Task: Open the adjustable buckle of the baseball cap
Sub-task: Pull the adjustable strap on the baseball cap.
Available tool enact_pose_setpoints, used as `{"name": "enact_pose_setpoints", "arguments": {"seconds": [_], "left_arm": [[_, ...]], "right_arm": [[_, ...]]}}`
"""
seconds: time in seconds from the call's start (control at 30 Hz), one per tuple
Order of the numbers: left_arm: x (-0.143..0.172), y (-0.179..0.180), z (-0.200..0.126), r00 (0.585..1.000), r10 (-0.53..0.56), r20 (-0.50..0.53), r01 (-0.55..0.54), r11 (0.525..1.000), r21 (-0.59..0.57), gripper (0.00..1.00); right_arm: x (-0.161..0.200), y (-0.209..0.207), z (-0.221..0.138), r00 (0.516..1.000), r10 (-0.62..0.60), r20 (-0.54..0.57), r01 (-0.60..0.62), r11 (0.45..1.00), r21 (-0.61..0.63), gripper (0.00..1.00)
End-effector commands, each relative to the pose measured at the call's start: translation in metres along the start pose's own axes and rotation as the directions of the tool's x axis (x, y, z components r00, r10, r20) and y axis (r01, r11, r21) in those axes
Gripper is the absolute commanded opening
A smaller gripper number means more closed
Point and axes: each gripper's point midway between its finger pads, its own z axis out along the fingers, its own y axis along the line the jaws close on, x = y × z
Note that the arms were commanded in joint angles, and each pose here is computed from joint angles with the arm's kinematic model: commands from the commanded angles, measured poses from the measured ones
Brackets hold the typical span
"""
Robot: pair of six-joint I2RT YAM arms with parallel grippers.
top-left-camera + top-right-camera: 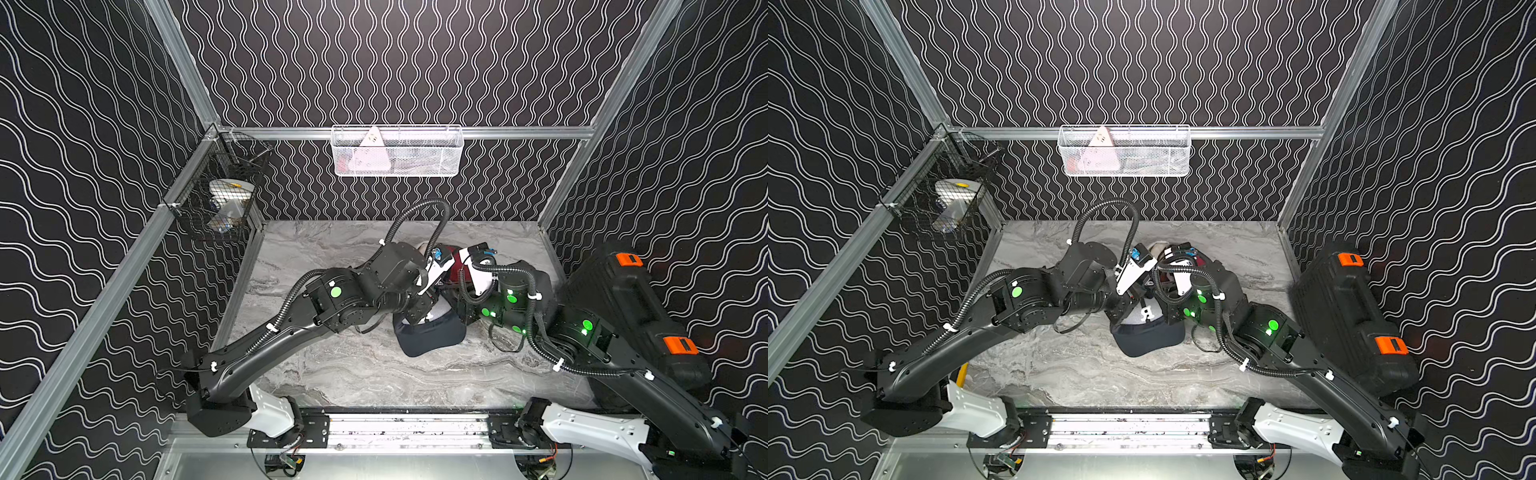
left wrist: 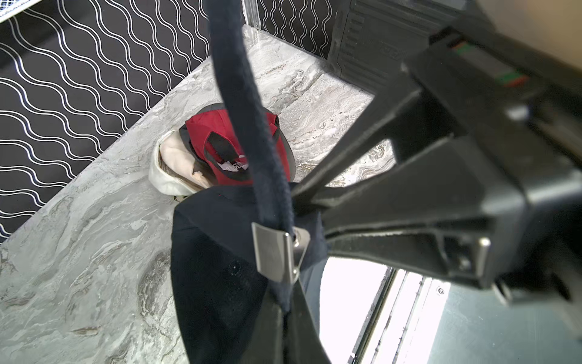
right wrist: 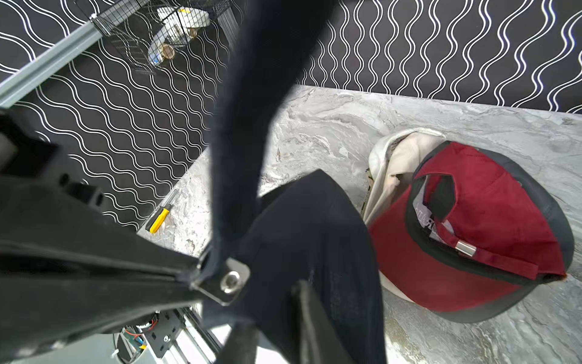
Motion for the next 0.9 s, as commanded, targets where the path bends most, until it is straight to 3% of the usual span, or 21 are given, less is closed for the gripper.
{"name": "enact_pose_setpoints", "arguments": {"seconds": [0.0,0.23,0.63,0.87], "left_arm": [[-0.005,-0.001,-0.002,1.0,-0.018,0.014,0.018,1.0,0.009,0.0],[-0.002,-0.003,0.001,1.0,-0.021,-0.007,0.021,1.0,0.017,0.0],[-0.002,0.001,-0.003,0.999,-0.004,-0.044,0.004,1.0,-0.005,0.0],[-0.004,-0.003,0.0,0.998,-0.005,-0.055,0.006,1.0,0.015,0.0]], "right_arm": [[0.002,0.003,-0.001,1.0,-0.012,-0.01,0.011,1.0,-0.018,0.34],[-0.004,0.009,-0.001,0.999,-0.037,-0.009,0.037,0.999,-0.036,0.4],[0.005,0.02,0.001,0.981,-0.174,-0.082,0.174,0.985,-0.013,0.41],[0.003,0.03,0.0,0.973,-0.223,-0.061,0.223,0.975,-0.007,0.41]]}}
